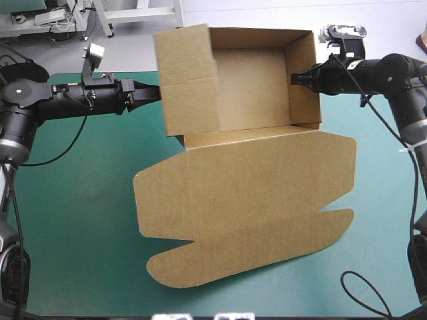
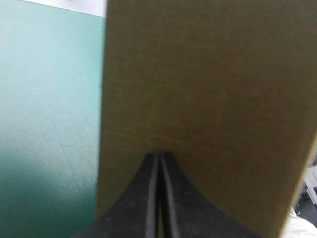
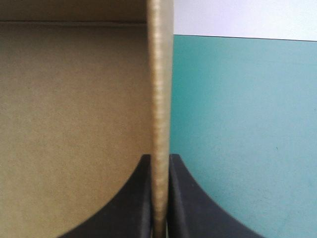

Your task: Fold the box

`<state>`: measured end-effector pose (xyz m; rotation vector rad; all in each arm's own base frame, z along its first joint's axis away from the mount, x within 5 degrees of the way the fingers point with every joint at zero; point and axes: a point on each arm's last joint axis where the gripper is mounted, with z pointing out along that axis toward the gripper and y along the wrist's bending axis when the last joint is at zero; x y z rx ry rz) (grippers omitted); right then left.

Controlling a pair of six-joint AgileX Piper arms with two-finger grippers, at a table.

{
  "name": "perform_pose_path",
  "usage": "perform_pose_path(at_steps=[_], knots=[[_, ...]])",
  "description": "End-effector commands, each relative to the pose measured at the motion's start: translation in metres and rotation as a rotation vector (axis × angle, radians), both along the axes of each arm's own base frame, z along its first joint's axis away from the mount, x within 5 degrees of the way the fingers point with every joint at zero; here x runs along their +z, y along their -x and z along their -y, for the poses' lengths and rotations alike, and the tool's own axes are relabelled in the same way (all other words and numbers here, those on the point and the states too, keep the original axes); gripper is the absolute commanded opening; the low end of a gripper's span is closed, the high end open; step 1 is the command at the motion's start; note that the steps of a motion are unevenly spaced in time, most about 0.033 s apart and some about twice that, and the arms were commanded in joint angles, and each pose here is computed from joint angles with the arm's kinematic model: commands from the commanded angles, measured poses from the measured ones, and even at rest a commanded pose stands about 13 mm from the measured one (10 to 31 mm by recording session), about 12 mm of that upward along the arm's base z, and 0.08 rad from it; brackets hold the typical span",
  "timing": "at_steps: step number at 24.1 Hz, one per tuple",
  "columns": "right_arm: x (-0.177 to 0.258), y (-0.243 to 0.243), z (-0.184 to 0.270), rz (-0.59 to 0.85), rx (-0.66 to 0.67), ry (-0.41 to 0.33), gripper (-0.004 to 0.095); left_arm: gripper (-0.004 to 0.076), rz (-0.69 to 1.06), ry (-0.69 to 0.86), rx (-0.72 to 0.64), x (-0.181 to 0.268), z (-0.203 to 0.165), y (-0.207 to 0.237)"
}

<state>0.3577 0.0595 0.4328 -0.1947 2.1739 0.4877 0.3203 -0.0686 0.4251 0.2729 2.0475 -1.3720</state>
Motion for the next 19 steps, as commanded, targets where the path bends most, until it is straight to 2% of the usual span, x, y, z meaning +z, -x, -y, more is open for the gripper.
perform_pose_path(at_steps=[1, 6, 13, 16, 19], knots=[[0.026, 0.005, -0.007, 0.130, -0.022, -0.076, -0.0011, -0.0008, 0.065, 0.072, -0.117, 0.028, 0.017, 0.025], [0.020, -0.002, -0.011, 0.127, -0.030, -0.085, -0.0011, -0.0008, 0.064, 0.061, -0.133, 0.027, 0.023, 0.026], [0.013, -0.009, -0.011, 0.109, -0.035, -0.086, -0.0011, 0.0007, 0.084, 0.005, -0.057, 0.023, 0.020, 0.019], [0.008, -0.013, -0.012, 0.098, -0.035, -0.085, -0.0010, 0.0095, 0.087, -0.016, -0.046, 0.021, 0.019, 0.018], [0.002, -0.018, -0.012, 0.081, -0.036, -0.083, -0.0010, 0.0248, 0.110, -0.025, -0.045, 0.022, 0.019, 0.017]])
